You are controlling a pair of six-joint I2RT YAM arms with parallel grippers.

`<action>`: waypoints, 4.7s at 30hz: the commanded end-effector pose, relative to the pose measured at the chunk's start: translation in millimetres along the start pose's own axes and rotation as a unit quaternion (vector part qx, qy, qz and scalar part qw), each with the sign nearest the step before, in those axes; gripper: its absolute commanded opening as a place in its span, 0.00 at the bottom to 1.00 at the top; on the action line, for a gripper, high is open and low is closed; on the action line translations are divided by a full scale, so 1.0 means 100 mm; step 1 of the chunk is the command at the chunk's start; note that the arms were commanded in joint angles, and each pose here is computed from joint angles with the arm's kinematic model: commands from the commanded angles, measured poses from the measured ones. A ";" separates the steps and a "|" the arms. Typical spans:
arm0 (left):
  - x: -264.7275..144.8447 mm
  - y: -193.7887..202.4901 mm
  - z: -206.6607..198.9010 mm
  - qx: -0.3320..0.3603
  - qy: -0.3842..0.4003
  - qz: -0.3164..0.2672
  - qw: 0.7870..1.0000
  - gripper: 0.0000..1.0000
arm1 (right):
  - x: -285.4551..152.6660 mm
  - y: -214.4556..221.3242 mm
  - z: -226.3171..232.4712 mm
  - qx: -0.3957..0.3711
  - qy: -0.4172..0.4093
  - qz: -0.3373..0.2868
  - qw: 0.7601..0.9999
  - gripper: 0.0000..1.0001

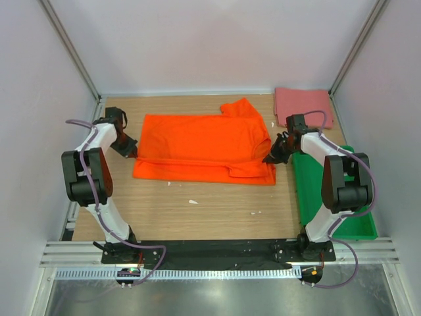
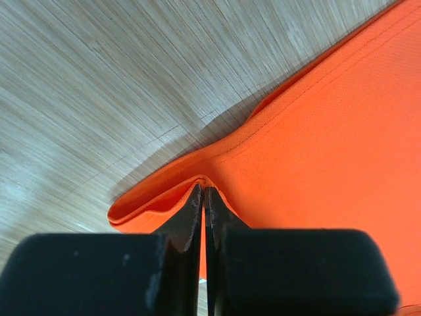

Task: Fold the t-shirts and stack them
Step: Fold the tshirt

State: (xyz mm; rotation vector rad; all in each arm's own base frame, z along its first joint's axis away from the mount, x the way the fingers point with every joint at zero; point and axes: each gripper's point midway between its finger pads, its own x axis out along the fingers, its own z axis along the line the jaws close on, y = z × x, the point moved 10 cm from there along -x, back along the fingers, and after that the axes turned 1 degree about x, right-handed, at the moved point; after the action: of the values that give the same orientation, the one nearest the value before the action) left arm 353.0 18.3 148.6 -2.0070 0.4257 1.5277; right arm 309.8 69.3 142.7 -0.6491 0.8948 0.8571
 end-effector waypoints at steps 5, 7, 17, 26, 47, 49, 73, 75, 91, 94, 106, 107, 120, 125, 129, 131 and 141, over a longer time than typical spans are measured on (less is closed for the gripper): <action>-0.27 -0.13 -0.08 0.003 0.027 -0.043 0.999 0.00 | -0.19 -0.14 0.17 -0.004 -0.032 -0.027 0.999 0.01; -0.25 -0.14 -0.10 0.001 0.027 -0.041 0.999 0.00 | -0.19 -0.15 0.19 -0.006 -0.031 -0.028 0.999 0.01; -0.16 -0.21 -0.19 0.002 0.028 -0.037 0.999 0.00 | -0.08 -0.25 0.15 -0.001 -0.025 -0.028 0.999 0.01; 0.01 -0.20 -0.19 0.006 0.014 -0.020 1.000 0.00 | 0.07 -0.33 0.15 0.001 -0.023 -0.016 1.000 0.01; -0.66 0.21 -0.10 0.111 0.165 -0.050 0.979 0.34 | -0.34 -0.31 0.64 -0.133 0.014 -0.071 0.988 0.52; -0.50 0.41 -0.10 0.104 0.217 0.000 0.971 0.26 | -0.25 -0.08 0.89 -0.173 -0.019 -0.055 0.983 0.52; 0.07 0.50 0.27 0.088 0.097 0.085 0.988 0.07 | 0.71 0.78 0.93 -0.173 -0.081 0.122 0.974 0.08; -0.08 0.44 0.19 0.095 0.133 0.077 0.984 0.13 | 0.67 0.80 0.95 -0.172 -0.087 0.123 0.973 0.08; 0.41 0.28 -0.02 0.089 0.152 0.120 0.977 0.12 | 0.76 0.66 1.36 -0.132 -0.151 0.123 0.972 0.11; 0.47 0.25 -0.03 0.085 0.148 0.119 0.978 0.11 | 0.92 0.62 1.34 -0.126 -0.143 0.128 0.973 0.11; 0.07 0.02 -0.12 0.119 0.166 0.052 0.978 0.25 | 1.08 0.50 1.29 -0.137 -0.129 0.125 0.974 0.10; 0.00 0.02 -0.12 0.124 0.168 0.044 0.977 0.26 | 1.08 0.50 1.30 -0.136 -0.130 0.123 0.974 0.10; -0.06 0.54 -0.14 0.134 0.224 0.115 0.958 0.20 | 1.19 0.32 1.42 -0.093 -0.153 0.108 0.978 0.10; 0.08 0.52 -0.15 0.130 0.209 0.111 0.963 0.19 | 1.17 0.31 1.43 -0.098 -0.156 0.112 0.976 0.10; 0.17 0.28 0.01 0.097 0.186 0.088 0.974 0.18 | 1.15 0.37 1.33 -0.108 -0.140 0.126 0.976 0.10; 0.23 0.22 0.09 0.085 0.176 0.092 0.976 0.18 | 1.14 0.40 1.29 -0.109 -0.140 0.131 0.975 0.10; -0.51 -0.09 -0.21 0.117 0.273 -0.032 0.954 0.36 | 0.40 -0.06 1.75 -0.154 -0.169 -0.009 0.973 0.38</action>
State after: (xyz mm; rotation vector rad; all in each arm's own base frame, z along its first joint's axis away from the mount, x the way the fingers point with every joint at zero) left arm 335.5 7.7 145.5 -2.1760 0.8491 1.1102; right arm 370.2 227.9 116.8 -0.6263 0.6517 1.2269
